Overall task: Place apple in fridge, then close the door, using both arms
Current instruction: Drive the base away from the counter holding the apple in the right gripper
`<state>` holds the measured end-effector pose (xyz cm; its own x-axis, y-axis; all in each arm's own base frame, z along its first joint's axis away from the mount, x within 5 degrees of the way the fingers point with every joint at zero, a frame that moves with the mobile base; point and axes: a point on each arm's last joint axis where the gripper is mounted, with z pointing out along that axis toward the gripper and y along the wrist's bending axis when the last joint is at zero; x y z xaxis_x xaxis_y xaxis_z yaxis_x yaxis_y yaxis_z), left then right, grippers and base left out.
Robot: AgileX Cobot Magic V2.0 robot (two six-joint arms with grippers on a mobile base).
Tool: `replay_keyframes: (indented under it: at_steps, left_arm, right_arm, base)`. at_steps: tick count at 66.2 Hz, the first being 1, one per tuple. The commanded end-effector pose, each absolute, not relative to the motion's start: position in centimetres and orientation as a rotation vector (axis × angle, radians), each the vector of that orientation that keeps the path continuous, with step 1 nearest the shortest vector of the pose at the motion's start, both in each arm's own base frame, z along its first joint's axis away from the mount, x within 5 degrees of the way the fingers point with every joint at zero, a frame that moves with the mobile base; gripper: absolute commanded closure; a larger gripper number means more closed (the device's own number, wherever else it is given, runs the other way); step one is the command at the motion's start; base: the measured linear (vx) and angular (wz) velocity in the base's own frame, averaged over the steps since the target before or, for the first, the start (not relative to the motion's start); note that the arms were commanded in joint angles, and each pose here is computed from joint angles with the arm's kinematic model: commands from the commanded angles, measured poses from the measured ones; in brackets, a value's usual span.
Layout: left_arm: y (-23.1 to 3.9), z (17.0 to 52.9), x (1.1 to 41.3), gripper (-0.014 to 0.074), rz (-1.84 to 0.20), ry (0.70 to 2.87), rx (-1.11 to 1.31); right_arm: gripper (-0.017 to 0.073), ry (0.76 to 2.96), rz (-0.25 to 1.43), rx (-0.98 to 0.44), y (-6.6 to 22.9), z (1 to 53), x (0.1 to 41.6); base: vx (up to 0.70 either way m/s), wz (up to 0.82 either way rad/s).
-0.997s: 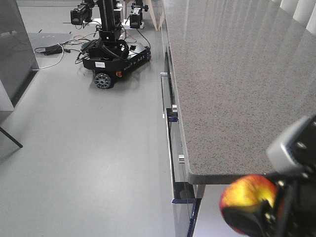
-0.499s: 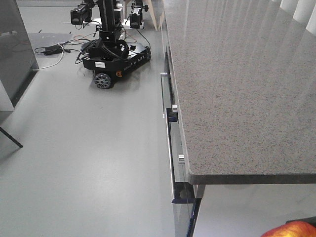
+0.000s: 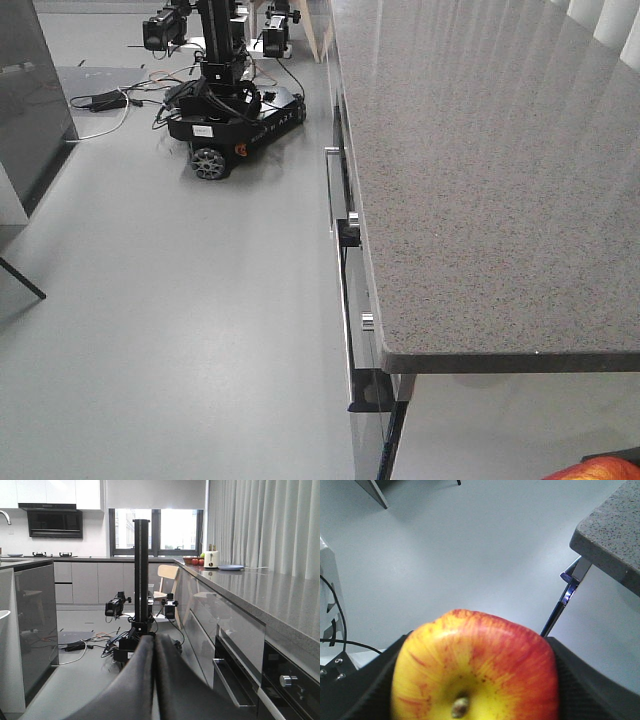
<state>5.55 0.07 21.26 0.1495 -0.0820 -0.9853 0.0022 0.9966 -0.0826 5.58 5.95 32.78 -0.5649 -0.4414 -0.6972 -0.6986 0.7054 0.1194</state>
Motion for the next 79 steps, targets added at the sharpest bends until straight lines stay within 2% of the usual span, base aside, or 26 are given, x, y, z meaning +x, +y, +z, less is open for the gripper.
replay_keyframes:
  at_steps: [1,51,79]
  left_arm:
    - [0.08,21.01,5.47,0.0599,-0.072,1.361,-0.071]
    - [0.08,21.01,5.47,0.0599,-0.072,1.361,-0.071]
    - [0.08,21.01,5.47,0.0599,-0.072,1.361,-0.071]
  right_arm:
    - [0.0409,2.188,0.531,-0.839,6.14,33.84,5.80]
    - [0.0409,2.188,0.531,-0.839,6.14,33.84,5.80]
    - [0.0409,2.188,0.531,-0.839,6.14,33.83,5.80]
  base:
    - [0.00,0.00]
    - [0.00,0.01]
    - [0.01,0.31]
